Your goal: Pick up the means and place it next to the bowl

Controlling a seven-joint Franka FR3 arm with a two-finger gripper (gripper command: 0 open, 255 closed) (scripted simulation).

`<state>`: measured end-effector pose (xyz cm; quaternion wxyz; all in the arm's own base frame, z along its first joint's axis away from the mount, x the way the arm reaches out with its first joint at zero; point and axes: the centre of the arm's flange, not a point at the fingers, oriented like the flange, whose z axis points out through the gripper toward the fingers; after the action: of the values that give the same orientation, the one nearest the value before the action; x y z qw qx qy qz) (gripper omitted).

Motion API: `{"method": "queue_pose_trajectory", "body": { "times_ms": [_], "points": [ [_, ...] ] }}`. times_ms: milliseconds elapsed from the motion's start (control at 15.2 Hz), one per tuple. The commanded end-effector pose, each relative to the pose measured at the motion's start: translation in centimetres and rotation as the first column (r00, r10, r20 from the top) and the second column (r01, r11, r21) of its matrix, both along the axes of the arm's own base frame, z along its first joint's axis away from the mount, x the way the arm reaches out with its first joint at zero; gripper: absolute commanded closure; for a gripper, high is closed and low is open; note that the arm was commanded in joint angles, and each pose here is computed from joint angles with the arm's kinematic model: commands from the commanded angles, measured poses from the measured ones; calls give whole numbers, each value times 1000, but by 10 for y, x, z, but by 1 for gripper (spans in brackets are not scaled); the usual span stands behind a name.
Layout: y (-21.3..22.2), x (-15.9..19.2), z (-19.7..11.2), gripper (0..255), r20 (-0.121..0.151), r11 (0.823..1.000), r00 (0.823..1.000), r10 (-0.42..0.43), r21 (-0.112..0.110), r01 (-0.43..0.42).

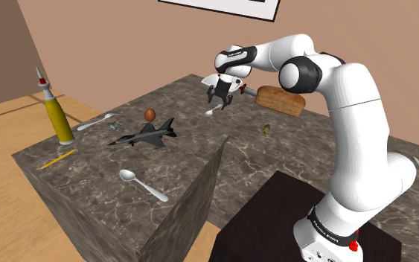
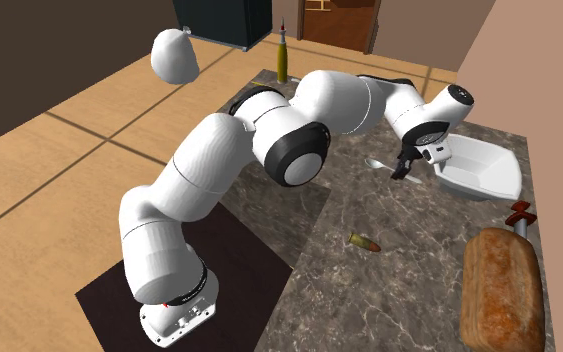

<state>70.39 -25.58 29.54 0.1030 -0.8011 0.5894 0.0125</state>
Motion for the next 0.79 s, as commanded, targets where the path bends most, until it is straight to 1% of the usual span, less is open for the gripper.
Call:
{"method": "queue_pose_trajectory", "body": {
  "times_ms": [0, 264, 726],
  "points": [
    [0, 0, 0, 0, 0, 1000, 1000, 0, 0, 0],
    [-9, -5, 49, 0, 0, 1000, 1000, 0, 0, 0],
    [-9, -5, 49, 0, 0, 1000, 1000, 0, 0, 0]
  ]
}}
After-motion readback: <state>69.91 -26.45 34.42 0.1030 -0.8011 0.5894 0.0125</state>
